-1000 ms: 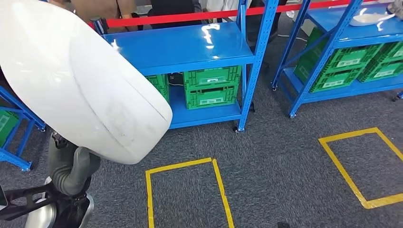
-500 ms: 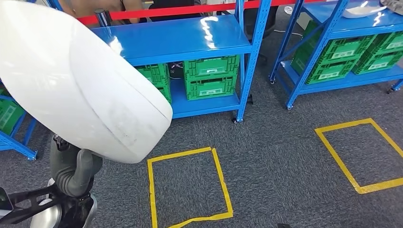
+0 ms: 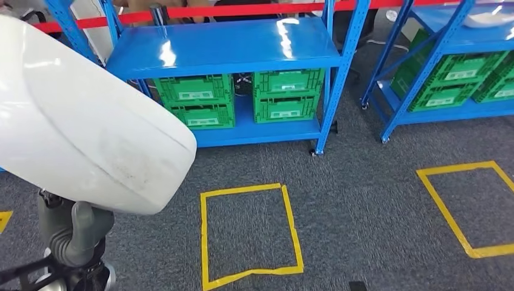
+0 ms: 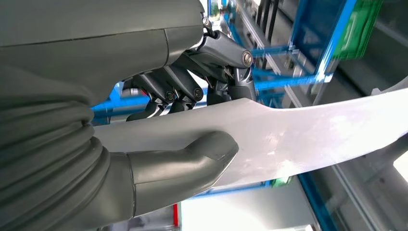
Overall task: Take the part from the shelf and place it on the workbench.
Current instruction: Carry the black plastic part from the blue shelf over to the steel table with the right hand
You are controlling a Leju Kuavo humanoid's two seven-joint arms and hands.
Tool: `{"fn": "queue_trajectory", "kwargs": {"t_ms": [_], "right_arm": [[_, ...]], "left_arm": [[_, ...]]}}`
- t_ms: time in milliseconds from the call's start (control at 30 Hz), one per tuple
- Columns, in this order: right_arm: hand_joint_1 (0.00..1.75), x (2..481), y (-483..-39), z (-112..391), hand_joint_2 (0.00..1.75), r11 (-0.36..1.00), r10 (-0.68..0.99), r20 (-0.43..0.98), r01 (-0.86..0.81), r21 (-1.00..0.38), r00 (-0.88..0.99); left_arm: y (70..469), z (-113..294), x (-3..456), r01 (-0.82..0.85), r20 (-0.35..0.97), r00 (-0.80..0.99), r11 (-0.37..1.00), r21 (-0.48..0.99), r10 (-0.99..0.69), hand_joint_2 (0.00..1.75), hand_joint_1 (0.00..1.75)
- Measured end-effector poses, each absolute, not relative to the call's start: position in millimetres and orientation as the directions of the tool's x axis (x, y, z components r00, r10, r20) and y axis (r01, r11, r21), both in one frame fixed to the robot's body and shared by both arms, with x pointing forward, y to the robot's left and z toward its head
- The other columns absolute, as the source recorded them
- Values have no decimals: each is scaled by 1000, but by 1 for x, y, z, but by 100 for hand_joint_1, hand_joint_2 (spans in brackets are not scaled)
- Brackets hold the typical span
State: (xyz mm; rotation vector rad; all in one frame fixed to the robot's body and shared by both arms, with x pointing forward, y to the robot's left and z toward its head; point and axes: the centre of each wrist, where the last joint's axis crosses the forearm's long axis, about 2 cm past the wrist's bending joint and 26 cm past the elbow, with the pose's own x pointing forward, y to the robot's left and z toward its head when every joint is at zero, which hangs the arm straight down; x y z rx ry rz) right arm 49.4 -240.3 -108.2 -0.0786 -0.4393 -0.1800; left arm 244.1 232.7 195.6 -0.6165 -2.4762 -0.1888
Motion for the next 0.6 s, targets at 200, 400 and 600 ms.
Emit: {"fn": "queue_trajectory", "kwargs": {"t_ms": [200, 400, 600], "right_arm": [[0, 49, -242, -108, 0, 986, -136, 428, 165, -33, 894], [0, 49, -245, -109, 0, 988, -121, 430, 149, -32, 895], [0, 53, -245, -108, 0, 991, -108, 437, 134, -30, 893]], "left_arm": [[234, 194, 238, 442, 560, -739, 897, -17, 374, 175, 175], [237, 190, 235, 423, 552, -749, 906, -28, 367, 175, 175], [240, 189, 234, 409, 551, -754, 912, -32, 358, 175, 175]]}}
